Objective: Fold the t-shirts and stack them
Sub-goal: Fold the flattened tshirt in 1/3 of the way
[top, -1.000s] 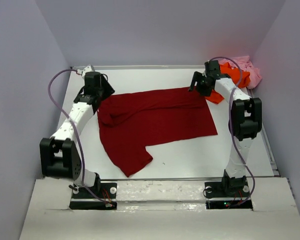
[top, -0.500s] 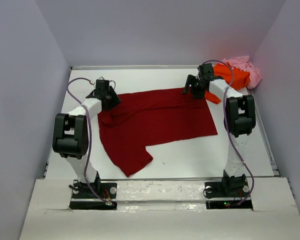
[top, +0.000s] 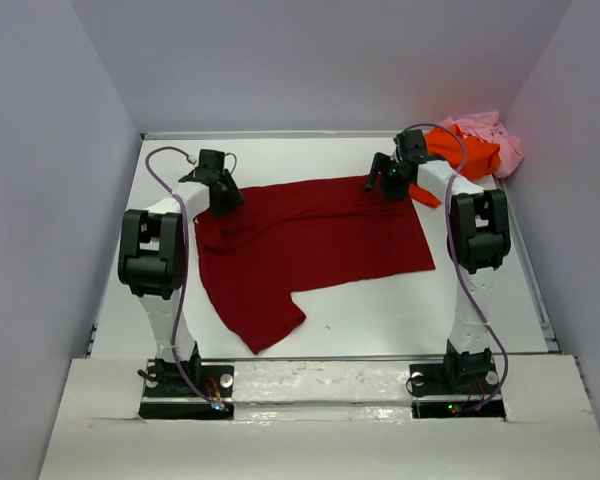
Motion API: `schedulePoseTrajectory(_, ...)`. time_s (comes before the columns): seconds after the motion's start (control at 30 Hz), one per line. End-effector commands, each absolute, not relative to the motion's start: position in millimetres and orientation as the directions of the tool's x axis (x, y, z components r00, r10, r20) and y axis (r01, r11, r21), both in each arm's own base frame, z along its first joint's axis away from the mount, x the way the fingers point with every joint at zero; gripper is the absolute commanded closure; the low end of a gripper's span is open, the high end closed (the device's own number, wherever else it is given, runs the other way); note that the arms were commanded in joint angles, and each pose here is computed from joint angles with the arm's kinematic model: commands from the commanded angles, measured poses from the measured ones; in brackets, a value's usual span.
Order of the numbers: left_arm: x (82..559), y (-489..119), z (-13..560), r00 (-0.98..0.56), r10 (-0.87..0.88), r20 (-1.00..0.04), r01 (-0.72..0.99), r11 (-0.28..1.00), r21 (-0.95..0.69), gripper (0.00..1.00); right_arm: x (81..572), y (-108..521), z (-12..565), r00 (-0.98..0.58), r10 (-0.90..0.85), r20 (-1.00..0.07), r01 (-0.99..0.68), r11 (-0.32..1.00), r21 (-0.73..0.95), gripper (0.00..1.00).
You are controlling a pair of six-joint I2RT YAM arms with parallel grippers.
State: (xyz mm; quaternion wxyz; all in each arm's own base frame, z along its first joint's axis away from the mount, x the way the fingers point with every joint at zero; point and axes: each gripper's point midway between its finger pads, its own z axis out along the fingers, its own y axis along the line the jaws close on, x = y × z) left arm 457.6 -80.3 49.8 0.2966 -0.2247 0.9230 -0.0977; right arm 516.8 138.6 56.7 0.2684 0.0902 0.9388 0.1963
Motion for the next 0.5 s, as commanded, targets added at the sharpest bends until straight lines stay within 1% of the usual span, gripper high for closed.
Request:
schedulePoseTrajectory(0.0,471,-70,65,-0.722,-0.423,-0.548,-0.34,0.906,-0.252,0.45,516,140,52,-0.84,0.278,-0.465,0.06,0.9,0.431,0.25)
schedulePoseTrajectory(0.23,488,-54,78,-0.7,-0.406,-0.587,-0.36,0.911,-0.201,0.46,505,140,48,-0.848,0.289,-0.444,0.077,0.896,0.437,0.26)
schedulePoseTrajectory(0.47,494,-48,70,-0.71,-0.397,-0.581,-0.368,0.913,-0.174,0.47,502,145,43,-0.855,0.284,-0.434,0.073,0.895,0.441,0.26)
